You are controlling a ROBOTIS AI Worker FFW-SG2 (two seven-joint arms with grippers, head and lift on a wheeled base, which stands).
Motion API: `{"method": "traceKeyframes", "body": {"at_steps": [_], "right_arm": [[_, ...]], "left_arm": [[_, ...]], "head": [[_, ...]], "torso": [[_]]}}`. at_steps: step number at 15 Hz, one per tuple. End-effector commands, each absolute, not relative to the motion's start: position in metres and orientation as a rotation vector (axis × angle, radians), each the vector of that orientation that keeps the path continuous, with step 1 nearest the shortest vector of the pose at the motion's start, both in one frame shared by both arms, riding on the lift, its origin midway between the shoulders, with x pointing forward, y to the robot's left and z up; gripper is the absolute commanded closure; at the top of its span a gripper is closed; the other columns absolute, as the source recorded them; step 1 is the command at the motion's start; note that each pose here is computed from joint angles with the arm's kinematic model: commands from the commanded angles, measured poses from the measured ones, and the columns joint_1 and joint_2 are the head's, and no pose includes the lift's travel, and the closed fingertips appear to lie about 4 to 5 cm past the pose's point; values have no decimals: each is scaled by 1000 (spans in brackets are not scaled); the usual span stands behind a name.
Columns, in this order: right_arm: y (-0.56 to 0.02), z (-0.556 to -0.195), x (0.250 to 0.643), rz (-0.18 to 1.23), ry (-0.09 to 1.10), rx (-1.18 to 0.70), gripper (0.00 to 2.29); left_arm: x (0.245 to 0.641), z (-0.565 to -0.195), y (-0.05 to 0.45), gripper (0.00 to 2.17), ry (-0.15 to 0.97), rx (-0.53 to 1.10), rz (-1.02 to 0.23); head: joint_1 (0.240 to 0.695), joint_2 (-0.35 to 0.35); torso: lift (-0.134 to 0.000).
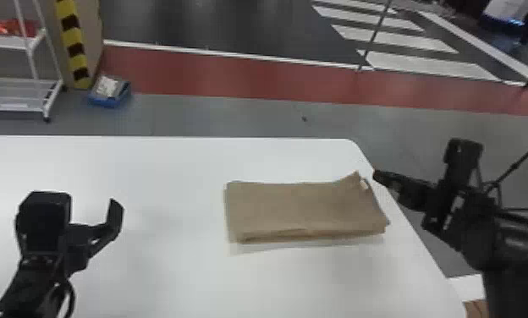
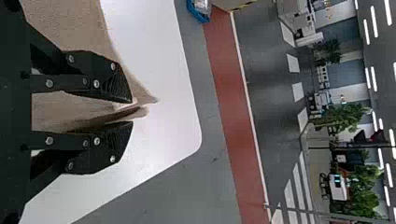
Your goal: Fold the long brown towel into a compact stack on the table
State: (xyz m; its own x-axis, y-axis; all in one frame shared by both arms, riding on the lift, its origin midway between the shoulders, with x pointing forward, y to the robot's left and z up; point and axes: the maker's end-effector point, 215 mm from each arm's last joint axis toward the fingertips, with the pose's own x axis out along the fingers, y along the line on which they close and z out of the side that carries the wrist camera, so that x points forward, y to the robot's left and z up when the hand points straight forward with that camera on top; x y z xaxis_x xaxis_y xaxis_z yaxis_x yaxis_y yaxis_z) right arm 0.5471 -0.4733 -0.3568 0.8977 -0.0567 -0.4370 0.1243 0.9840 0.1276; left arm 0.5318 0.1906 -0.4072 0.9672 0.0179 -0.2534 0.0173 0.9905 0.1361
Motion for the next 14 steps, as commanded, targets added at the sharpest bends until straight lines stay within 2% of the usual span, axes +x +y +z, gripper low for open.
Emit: {"method": "traceKeyframes", "body": {"at_steps": [1, 3, 4, 5, 6, 7, 10, 11, 14], "right_arm": [[-478, -325, 548, -111, 275, 118, 43], [-467, -320, 542, -87, 244, 110, 70], [-454, -328, 539, -45, 256, 121, 262], [-444, -333, 539, -15, 269, 124, 626], [-430, -345, 538, 19, 295, 129, 1308], [-411, -363, 537, 67, 340, 147, 1747], [-341, -404, 535, 194, 426, 112, 1781], [-317, -413, 534, 221, 441, 110, 1781], [-276, -448, 522, 261, 536, 126, 1781]], "left_arm": [[533, -405, 183, 36, 249, 133, -12], [534, -402, 181, 36, 240, 129, -13], [534, -401, 180, 36, 235, 124, -13], [535, -397, 180, 36, 223, 119, -14], [536, -393, 179, 36, 208, 115, -13], [536, -388, 181, 36, 192, 111, -7], [536, -383, 186, 36, 174, 103, 4], [536, -382, 187, 36, 171, 102, 7], [536, -367, 186, 36, 120, 89, 7]], "head": [[695, -279], [695, -289], [695, -290], [695, -289], [695, -275], [695, -267], [695, -230], [695, -191], [695, -135]], "torso": [[-111], [-111], [-111], [-111], [-111], [-111], [-111], [-111], [-111]]}}
